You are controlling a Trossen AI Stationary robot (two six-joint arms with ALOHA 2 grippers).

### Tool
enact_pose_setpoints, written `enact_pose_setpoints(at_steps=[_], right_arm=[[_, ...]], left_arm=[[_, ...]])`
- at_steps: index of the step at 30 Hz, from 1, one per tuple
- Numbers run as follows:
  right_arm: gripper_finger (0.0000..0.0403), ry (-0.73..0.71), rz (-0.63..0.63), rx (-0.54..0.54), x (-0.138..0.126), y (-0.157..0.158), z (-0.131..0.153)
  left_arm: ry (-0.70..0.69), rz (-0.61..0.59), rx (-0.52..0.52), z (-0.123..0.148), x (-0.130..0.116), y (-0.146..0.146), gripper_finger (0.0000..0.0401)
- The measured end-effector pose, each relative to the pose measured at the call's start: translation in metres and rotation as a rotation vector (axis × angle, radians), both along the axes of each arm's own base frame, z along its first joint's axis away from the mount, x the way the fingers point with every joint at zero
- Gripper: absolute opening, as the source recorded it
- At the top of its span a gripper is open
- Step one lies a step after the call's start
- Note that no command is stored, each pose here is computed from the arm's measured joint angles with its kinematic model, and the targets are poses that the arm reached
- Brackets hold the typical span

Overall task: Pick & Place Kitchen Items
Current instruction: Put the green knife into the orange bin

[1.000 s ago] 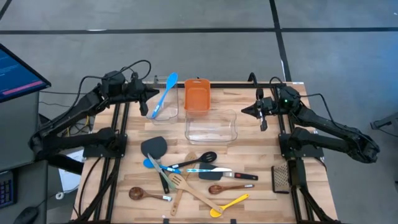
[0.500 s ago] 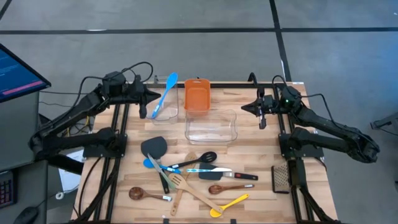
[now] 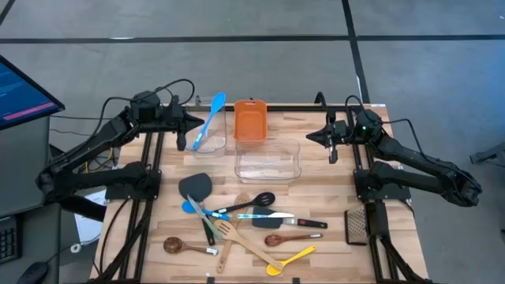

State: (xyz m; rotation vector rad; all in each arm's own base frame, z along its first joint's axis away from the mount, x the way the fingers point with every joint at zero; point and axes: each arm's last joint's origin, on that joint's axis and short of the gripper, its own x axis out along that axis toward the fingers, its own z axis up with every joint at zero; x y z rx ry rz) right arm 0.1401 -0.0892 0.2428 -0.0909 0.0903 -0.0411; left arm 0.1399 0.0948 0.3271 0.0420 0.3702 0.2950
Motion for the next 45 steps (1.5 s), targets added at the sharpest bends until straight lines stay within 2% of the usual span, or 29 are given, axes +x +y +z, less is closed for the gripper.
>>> enact_pose_setpoints(at_steps=[8,15,20,27,32,39,41,45], right_arm=[[0.0,0.0,0.0,0.0,0.0,0.0,0.0],[0.0,0.0,0.0,0.0,0.0,0.0,0.0],[0.0,-0.005,0.001,-0.004,0.0,0.0,0.001],[0.0,-0.006,0.002,-0.005,0.0,0.0,0.001],[0.0,-0.03,0.003,-0.023,0.0,0.0,0.003],[0.0,-0.047,0.004,-0.037,0.0,0.0,0.005],[0.0,-0.047,0.004,-0.037,0.0,0.0,0.005],[0.0,-0.048,0.006,-0.037,0.0,0.0,0.006]], left_arm=[[-0.079,-0.003,0.056,0.006,0.012,0.007,0.0008],[-0.145,-0.009,-0.059,0.004,0.03,0.01,0.0008],[-0.161,-0.098,-0.055,0.008,0.034,-0.008,0.0008],[-0.233,-0.211,-0.029,0.023,0.017,-0.038,0.0008],[-0.267,-0.284,-0.072,0.028,0.011,-0.055,0.0008],[-0.247,-0.414,-0.097,0.026,0.019,-0.075,0.0008],[-0.235,-0.418,-0.118,0.024,0.023,-0.08,0.0008],[-0.192,-0.327,-0.155,0.017,0.035,-0.089,0.0006]])
